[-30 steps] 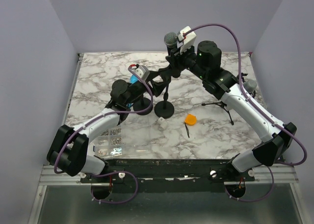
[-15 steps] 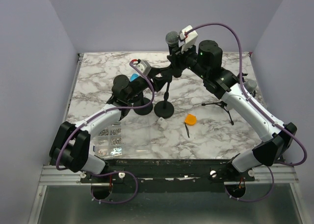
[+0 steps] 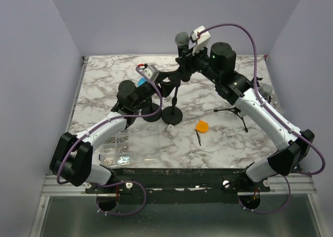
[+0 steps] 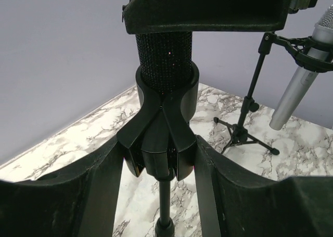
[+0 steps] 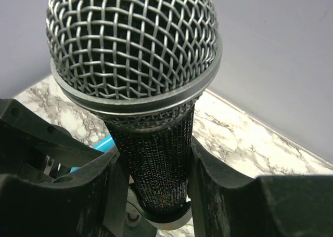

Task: Remove the microphone from the stand

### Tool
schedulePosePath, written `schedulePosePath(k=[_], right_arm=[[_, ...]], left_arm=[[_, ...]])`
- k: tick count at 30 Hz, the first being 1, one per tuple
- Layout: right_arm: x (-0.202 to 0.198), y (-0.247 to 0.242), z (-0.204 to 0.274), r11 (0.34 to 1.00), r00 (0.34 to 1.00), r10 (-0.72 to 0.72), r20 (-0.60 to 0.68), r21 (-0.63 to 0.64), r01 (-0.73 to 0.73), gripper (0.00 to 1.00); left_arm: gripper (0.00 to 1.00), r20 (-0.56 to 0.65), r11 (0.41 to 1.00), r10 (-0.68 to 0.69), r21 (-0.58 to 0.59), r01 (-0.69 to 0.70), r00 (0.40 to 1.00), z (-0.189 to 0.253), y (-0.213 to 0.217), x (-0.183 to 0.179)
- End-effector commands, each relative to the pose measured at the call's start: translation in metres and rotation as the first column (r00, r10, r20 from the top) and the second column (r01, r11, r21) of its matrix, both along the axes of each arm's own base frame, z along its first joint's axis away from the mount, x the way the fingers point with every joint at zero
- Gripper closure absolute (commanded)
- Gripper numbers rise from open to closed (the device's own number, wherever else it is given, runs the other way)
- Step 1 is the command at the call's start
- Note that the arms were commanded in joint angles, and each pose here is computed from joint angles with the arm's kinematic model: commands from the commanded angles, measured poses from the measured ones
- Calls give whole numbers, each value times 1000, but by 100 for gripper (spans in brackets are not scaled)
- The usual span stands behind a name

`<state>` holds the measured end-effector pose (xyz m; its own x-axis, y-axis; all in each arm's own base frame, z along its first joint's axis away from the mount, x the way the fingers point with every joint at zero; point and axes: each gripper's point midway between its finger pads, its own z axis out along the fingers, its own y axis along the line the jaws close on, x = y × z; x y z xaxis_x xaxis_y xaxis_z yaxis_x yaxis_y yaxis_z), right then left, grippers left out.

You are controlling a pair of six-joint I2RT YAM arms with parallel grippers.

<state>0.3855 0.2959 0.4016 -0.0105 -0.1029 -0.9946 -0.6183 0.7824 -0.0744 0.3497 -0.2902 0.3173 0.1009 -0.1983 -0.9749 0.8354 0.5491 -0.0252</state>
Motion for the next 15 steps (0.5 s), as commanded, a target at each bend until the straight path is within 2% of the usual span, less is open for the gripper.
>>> schedulePosePath(k=[1,5,10,11,15], right_arm=[[-33,13,123,958,964,106,242,234,-164,99],[-33,33,106,962,952,217,216,120,-247,99],[-24,28,80,979,966,178,189,66,-193,99],[-22,26,75,981,969,166,182,66,-180,99],[-15,21,57,990,980,122,154,57,-132,99]], left_arm=[[100,-43,997,-7,78,10,999,-28,-4,-4],[100,-41,996,-40,73,43,998,-27,-8,-8],[100,-42,996,-75,54,77,996,-22,-12,-11],[96,-47,996,-71,44,74,996,-22,-12,-11],[56,-56,999,-33,-7,33,998,-21,-8,-7]])
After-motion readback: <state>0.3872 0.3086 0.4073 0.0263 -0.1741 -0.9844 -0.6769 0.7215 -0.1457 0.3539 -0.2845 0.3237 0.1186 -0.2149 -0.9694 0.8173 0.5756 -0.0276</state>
